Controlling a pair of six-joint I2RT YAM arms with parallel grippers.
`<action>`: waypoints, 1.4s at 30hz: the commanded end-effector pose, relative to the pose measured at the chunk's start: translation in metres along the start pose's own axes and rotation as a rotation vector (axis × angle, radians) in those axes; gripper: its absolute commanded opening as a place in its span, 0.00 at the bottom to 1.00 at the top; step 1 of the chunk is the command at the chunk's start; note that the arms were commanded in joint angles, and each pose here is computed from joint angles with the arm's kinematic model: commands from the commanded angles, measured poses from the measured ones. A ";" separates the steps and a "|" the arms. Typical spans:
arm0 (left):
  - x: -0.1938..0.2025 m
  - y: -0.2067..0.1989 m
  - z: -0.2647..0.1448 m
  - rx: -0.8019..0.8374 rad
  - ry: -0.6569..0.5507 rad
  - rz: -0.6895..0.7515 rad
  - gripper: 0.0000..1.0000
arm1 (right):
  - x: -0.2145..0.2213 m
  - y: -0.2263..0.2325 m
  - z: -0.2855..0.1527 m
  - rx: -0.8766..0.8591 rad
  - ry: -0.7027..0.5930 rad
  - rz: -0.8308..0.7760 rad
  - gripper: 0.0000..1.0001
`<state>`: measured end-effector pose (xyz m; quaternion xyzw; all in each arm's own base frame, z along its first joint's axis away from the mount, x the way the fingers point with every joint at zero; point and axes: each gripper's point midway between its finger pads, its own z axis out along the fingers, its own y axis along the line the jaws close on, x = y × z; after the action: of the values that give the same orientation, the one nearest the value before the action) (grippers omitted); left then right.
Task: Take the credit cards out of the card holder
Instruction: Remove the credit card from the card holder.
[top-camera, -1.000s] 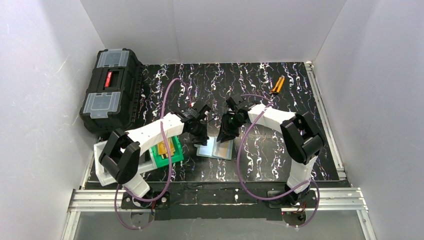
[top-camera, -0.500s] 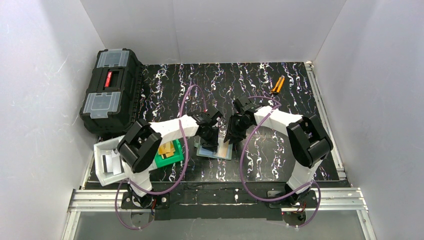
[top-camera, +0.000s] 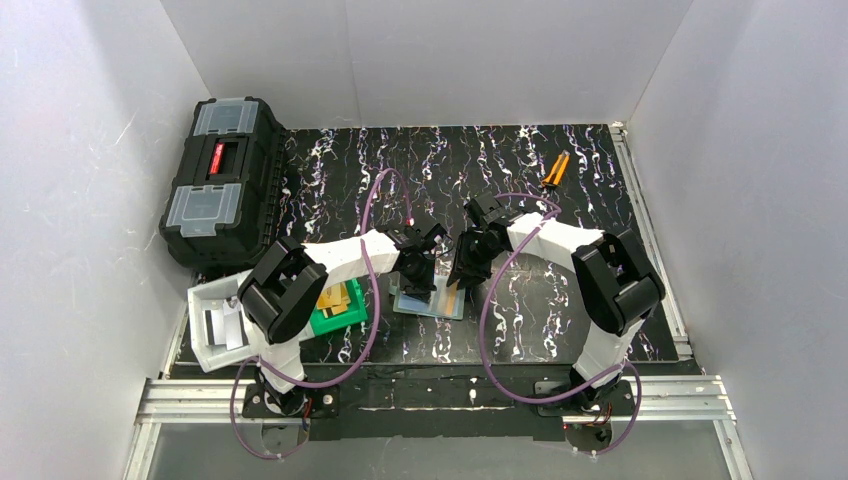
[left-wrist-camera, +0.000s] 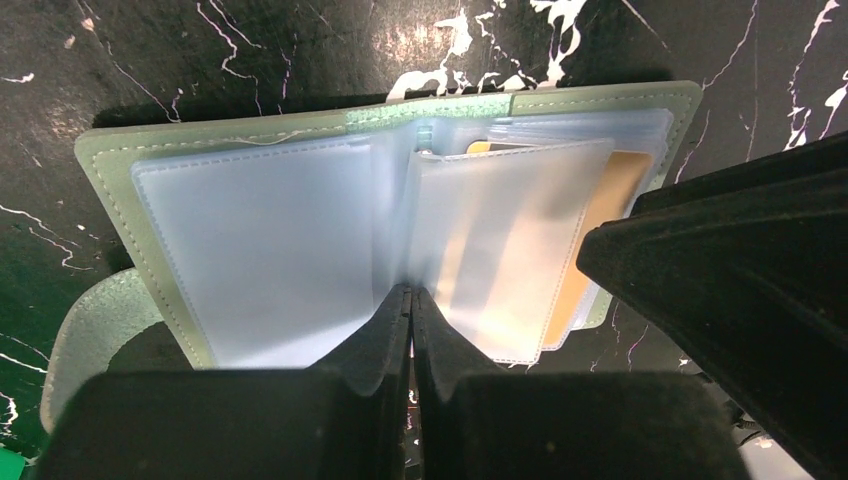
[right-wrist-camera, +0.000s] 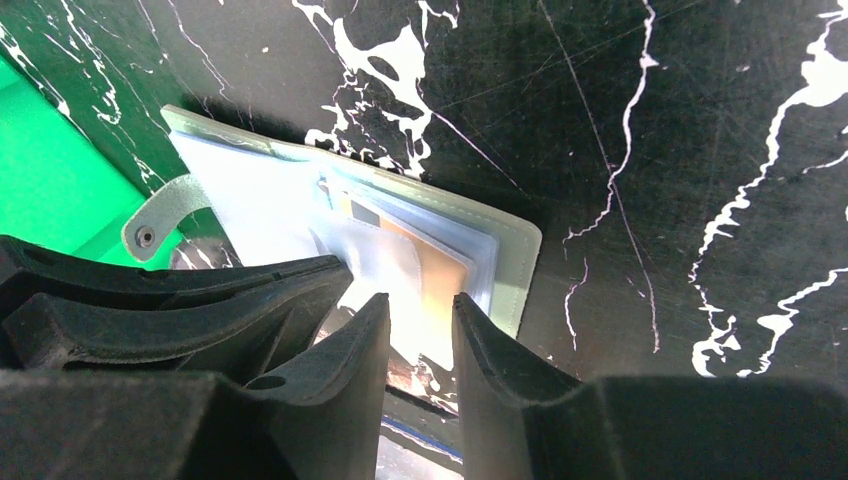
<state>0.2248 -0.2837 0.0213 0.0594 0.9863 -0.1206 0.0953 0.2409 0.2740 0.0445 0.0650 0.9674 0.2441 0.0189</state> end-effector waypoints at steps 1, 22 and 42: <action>0.011 0.027 0.017 -0.122 0.028 0.002 0.00 | -0.006 0.008 0.002 -0.023 -0.005 -0.016 0.37; 0.015 0.024 0.022 -0.106 0.053 0.000 0.00 | -0.006 0.014 0.019 -0.042 0.039 -0.007 0.37; -0.015 -0.002 -0.044 -0.029 -0.048 0.017 0.12 | -0.001 0.017 0.001 -0.092 0.017 -0.064 0.01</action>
<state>0.2240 -0.2826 0.0327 0.0644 0.9875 -0.1138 0.0876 0.2437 0.2869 0.0342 0.0582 0.9625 0.2651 0.0022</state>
